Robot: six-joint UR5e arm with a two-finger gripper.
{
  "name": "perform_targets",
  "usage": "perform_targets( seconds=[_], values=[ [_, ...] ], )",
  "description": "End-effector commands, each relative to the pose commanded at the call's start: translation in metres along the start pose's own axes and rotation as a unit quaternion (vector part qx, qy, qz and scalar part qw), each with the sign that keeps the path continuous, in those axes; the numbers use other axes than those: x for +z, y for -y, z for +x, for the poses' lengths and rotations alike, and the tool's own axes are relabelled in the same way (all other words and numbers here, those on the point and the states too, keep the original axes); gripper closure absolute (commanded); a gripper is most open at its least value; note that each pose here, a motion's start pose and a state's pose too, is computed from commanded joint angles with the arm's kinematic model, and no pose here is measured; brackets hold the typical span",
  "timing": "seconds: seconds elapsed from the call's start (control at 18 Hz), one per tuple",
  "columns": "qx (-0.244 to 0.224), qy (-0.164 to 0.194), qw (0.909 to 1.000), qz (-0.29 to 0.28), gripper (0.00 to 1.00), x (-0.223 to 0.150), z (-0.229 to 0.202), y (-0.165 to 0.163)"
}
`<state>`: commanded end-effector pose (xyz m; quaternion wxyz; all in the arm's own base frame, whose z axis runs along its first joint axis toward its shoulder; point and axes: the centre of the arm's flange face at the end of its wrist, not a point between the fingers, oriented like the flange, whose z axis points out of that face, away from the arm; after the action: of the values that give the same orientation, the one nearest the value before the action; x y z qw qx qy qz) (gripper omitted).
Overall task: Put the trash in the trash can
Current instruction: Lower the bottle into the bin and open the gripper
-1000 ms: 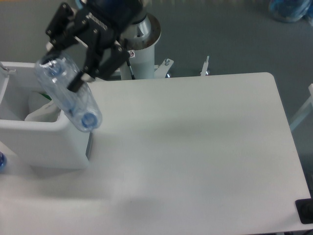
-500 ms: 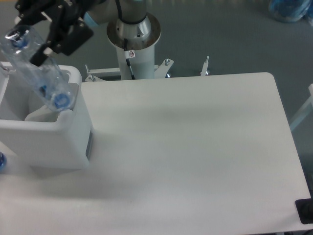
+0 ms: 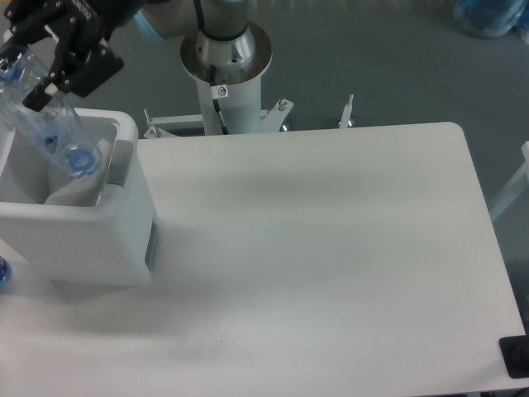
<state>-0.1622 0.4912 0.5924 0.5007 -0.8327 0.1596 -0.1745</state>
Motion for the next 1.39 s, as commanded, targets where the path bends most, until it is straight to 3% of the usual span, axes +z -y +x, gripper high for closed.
perform_targets(
  seconds=[0.61, 0.72, 0.83, 1.39],
  values=[
    [-0.009, -0.021, 0.9996, -0.017, 0.31, 0.027, -0.012, -0.041],
    [-0.008, -0.026, 0.9994, -0.019, 0.26, 0.032, -0.013, -0.044],
    [-0.012, -0.03, 0.9992, -0.022, 0.0, 0.037, -0.015, -0.047],
    [-0.006, -0.024, 0.9995, -0.019, 0.0, 0.03, -0.018, -0.037]
  ],
)
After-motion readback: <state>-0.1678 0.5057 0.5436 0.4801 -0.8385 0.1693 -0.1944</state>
